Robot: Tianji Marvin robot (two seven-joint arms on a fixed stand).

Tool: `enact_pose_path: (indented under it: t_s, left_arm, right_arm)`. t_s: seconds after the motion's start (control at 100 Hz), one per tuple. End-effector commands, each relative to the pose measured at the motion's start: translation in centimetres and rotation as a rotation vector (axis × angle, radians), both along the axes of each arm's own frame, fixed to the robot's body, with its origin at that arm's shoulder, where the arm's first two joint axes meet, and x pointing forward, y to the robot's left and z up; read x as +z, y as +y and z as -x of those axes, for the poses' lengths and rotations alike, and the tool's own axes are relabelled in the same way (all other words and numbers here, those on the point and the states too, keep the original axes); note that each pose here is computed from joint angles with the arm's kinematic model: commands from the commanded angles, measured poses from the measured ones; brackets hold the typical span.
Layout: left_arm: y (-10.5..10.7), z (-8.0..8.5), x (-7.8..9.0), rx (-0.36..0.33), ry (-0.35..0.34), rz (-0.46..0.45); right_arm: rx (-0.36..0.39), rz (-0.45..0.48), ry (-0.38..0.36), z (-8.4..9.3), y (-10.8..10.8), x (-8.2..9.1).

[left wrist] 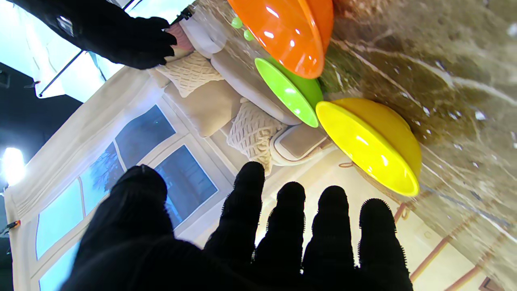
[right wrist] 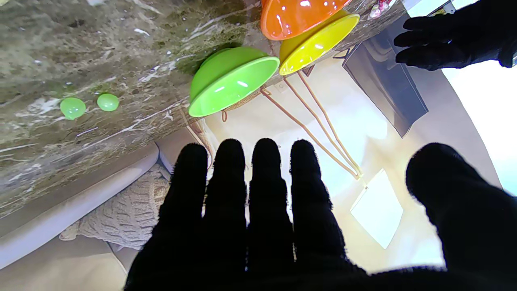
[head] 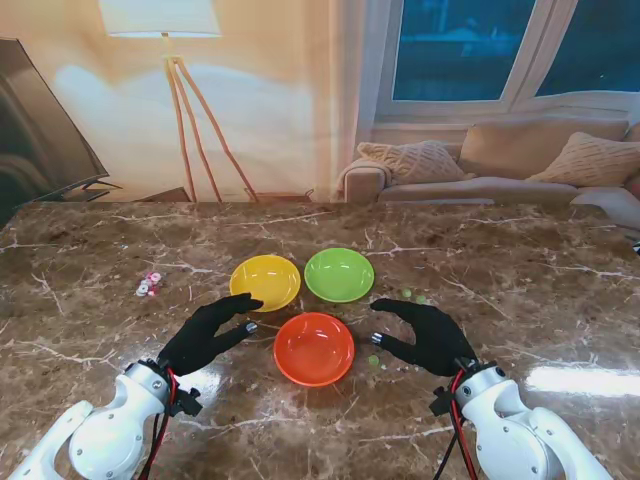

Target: Portion candies into small dishes

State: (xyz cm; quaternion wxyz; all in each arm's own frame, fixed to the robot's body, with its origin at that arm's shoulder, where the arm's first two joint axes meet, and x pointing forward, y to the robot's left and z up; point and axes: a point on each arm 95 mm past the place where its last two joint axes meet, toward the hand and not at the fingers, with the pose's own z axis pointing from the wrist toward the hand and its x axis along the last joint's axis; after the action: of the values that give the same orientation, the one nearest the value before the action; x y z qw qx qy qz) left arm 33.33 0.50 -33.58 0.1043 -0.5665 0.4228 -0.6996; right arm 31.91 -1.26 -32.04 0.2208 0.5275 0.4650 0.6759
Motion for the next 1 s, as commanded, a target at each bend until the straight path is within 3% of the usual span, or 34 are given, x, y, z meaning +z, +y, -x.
enact_pose_path:
  t_s: [0.0, 0.26, 0.42, 0.56, 0.71, 0.99]
  left_arm:
    - [1.0, -1.0, 1.2, 0.022, -0.022, -0.019]
    - [5.4, -4.1, 4.8, 0.083, -0.043, -0.172]
    - [8.7, -5.9, 6.3, 0.142, 0.022, -0.255]
    - [11.5, -7.8, 6.5, 0.191, 0.093, -0.314]
    - [13.8, -10.2, 6.0, 0.23, 0.184, -0.315]
    - [16.0, -14.1, 5.0, 0.265, 0.297, -0.44]
  right_arm:
    - [0.003, 0.013, 0.023, 0.5, -0.2, -0.5]
    - [-0.019, 0.022, 0.022, 0.3, -0.8, -0.4]
    - [-0.015, 0.025, 0.022, 0.1, -0.7, -0.3]
    - [-0.014, 0.023, 0.026, 0.0, -0.7, -0.4]
    - [-0.013, 0.023, 0.035, -0.3, -0.6, -0.6]
    - [-0.024, 0.016, 0.05, -0.6, -0.4, -1.0]
